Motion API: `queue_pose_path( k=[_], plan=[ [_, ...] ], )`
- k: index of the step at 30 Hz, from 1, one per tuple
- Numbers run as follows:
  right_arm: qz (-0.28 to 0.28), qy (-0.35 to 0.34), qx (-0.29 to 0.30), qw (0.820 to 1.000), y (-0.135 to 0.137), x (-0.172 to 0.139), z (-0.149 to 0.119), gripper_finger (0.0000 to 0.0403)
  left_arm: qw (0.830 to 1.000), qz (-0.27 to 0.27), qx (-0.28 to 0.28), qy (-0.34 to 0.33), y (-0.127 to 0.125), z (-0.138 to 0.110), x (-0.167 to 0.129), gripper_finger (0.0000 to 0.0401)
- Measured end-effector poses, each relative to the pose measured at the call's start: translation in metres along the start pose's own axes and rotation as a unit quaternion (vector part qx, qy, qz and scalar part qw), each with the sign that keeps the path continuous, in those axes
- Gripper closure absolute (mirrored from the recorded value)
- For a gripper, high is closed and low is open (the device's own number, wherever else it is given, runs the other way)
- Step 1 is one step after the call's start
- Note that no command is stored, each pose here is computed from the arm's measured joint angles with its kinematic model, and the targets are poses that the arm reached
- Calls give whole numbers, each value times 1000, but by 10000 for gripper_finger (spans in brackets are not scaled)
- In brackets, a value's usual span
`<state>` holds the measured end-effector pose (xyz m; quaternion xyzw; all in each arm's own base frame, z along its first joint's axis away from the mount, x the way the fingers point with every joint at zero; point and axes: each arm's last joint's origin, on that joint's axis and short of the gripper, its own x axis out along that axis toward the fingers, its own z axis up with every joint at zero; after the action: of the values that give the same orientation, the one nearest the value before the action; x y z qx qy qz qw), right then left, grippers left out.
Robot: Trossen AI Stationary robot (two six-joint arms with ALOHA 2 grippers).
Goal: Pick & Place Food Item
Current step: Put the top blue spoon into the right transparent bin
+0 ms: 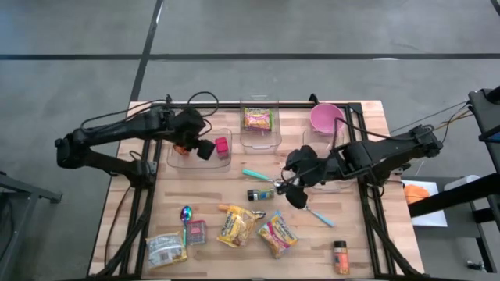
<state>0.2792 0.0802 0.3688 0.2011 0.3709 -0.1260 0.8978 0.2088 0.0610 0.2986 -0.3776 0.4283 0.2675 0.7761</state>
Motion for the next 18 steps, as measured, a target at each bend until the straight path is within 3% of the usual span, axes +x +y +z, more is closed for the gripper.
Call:
queue_pose_path(
  k=[5,10,14,18],
  plan=[
    [-22,40,10,999,-20,8,4,53,994,-68,49,-73,-23,-9,-17,159],
    [-35,84,-4,996,-43,34,9,53,965,-138,116,-190,-52,-24,-34,159],
    [-37,119,-24,992,-54,60,14,53,952,-174,150,-204,-60,-33,-31,159],
    [-58,147,-49,986,-62,90,14,53,953,-173,159,-193,-60,-37,-29,159]
  ],
)
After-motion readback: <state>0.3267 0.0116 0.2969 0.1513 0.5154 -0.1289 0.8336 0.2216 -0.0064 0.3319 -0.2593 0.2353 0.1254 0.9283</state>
